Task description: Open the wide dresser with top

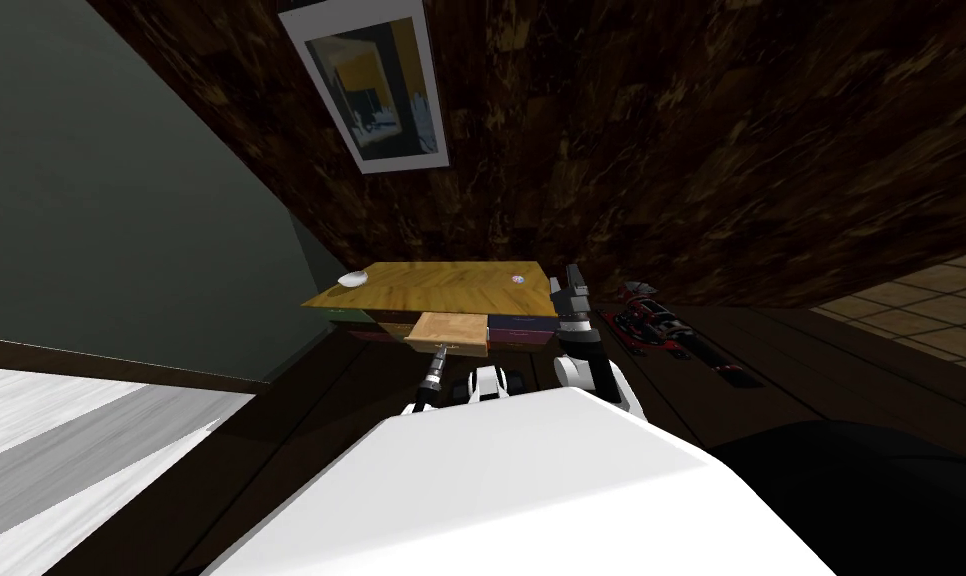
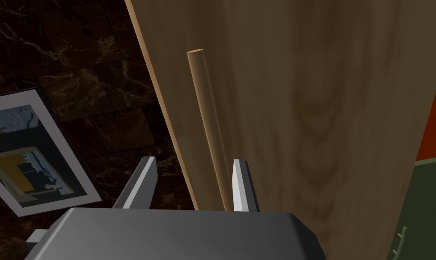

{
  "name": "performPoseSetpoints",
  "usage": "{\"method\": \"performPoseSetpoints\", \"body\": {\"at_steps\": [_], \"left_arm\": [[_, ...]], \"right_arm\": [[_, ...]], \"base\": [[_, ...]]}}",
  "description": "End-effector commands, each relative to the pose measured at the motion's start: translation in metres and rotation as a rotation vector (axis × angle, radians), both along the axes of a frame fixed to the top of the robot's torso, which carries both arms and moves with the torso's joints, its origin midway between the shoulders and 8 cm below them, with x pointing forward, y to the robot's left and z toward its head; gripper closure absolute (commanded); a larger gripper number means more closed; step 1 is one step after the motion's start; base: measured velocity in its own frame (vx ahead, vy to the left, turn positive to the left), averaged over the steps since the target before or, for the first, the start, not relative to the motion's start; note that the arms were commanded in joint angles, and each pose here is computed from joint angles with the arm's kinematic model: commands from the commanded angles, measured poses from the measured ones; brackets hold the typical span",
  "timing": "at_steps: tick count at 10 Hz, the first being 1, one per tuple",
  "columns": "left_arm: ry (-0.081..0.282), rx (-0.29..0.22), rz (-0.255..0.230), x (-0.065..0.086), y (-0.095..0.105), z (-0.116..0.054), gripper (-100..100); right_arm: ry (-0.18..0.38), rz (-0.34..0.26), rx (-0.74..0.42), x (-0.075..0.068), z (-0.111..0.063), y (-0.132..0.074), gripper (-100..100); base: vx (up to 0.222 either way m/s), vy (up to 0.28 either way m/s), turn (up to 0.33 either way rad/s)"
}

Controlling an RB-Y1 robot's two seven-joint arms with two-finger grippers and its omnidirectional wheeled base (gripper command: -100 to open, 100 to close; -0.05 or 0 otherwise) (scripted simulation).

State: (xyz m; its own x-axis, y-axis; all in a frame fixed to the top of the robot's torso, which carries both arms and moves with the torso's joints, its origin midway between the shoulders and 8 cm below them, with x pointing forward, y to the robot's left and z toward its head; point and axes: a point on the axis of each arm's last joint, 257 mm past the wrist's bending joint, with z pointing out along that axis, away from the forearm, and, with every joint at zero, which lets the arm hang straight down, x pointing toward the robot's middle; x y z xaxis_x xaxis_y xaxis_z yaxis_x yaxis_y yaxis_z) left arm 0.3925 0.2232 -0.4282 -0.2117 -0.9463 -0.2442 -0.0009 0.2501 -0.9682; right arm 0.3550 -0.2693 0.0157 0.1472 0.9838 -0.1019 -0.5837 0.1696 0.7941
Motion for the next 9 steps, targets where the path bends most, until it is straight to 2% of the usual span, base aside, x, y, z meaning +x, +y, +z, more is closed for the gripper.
{"method": "performPoseSetpoints", "body": {"at_steps": [1,4,5,6,8,9], "left_arm": [[-0.011,-0.001,-0.007,-0.003,0.002,0.004,100],[-0.034,-0.003,-0.018,-0.004,0.002,0.011,100],[0.006,-0.001,-0.006,0.01,0.01,0.007,-100],[0.009,-0.001,-0.005,0.01,0.01,0.006,-100],[0.009,-0.004,-0.002,0.03,0.017,0.016,-100],[0.01,-0.003,-0.002,0.03,0.017,0.015,-100]], "right_arm": [[0.0,0.0,0.0,0.0,0.0,0.0,0],[0.0,0.0,0.0,0.0,0.0,0.0,0],[0.0,0.0,0.0,0.0,0.0,0.0,0],[0.0,0.0,0.0,0.0,0.0,0.0,0],[0.0,0.0,0.0,0.0,0.0,0.0,0],[0.0,0.0,0.0,0.0,0.0,0.0,0]], "base": [[-0.104,0.006,0.045],[-0.148,0.015,0.033],[-0.137,-0.02,-0.014],[-0.087,-0.018,-0.031],[-0.072,-0.015,-0.017],[-0.055,-0.014,-0.01]]}}
